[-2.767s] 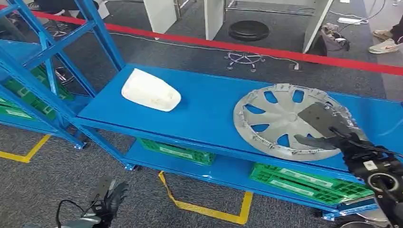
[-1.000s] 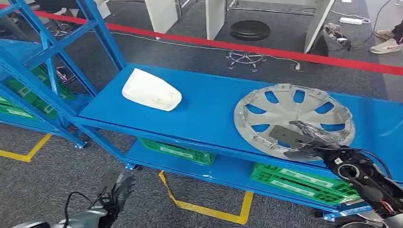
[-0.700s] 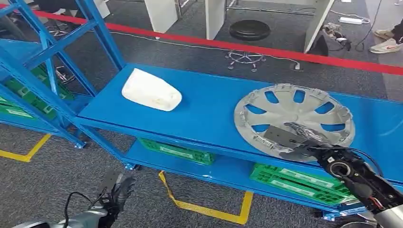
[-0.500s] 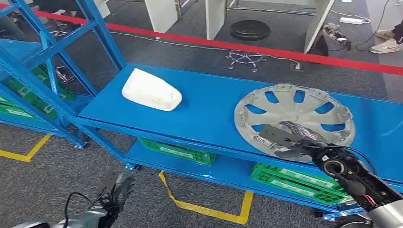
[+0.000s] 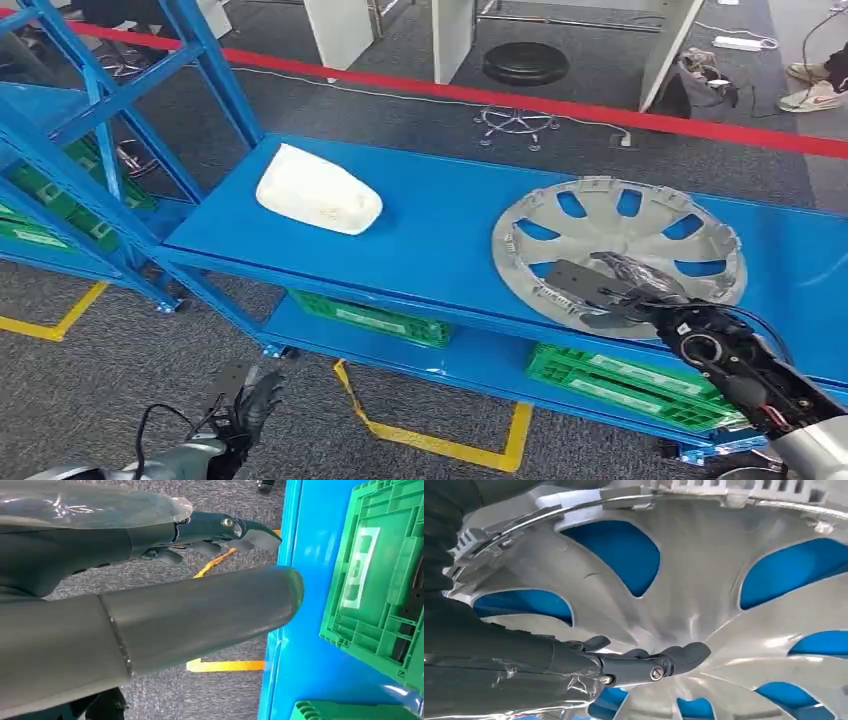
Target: Take the parts from the cabinet and place them on the table.
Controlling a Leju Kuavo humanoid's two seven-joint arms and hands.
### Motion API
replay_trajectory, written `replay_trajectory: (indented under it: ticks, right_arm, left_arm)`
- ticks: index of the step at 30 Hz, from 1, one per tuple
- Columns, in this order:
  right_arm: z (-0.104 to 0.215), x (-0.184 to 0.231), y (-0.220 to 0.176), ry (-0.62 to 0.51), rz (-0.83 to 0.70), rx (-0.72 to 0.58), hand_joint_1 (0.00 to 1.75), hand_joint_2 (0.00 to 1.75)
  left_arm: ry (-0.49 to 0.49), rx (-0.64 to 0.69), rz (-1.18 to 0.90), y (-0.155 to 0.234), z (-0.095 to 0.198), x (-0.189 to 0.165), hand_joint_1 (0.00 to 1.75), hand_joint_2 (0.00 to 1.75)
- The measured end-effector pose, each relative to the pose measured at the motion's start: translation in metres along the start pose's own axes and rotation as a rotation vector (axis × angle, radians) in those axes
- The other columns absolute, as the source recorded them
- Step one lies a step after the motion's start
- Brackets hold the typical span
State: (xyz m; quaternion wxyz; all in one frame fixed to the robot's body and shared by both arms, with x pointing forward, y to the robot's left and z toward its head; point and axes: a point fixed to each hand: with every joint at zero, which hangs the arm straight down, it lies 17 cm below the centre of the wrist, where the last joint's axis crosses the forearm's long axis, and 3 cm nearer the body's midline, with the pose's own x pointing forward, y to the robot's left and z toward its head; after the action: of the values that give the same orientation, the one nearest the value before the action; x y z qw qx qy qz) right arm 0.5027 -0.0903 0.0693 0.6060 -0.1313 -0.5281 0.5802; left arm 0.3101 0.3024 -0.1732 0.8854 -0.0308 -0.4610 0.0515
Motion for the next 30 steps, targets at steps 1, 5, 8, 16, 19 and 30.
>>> replay_trajectory:
  ticks: [1,5,8,16,19,30]
  right_arm:
    - [0.000,0.000,0.001,0.001,0.000,0.001,0.00,1.75]
    - [-0.001,0.001,0.002,0.000,0.002,0.003,0.00,1.75]
    - [-0.001,0.001,0.003,0.000,0.007,0.004,0.00,1.75]
    - [-0.008,0.019,0.011,-0.034,0.100,-0.016,0.00,1.75]
    - [-0.011,0.026,0.017,-0.045,0.116,-0.016,0.00,1.75]
    - [-0.022,0.063,0.035,-0.108,0.128,0.005,0.00,1.75]
  left_arm:
    - [0.000,0.000,0.000,0.000,0.000,0.000,0.00,0.00]
    - [0.000,0.000,0.000,0.000,0.000,0.000,0.00,0.00]
    - [0.000,0.000,0.000,0.000,0.000,0.000,0.00,0.00]
    - [0.003,-0.006,0.000,-0.004,-0.001,0.001,0.00,0.00]
    - [0.001,-0.009,0.001,-0.006,-0.003,0.003,0.00,0.00]
    - [-0.007,-0.017,0.002,-0.009,-0.005,0.008,0.00,0.00]
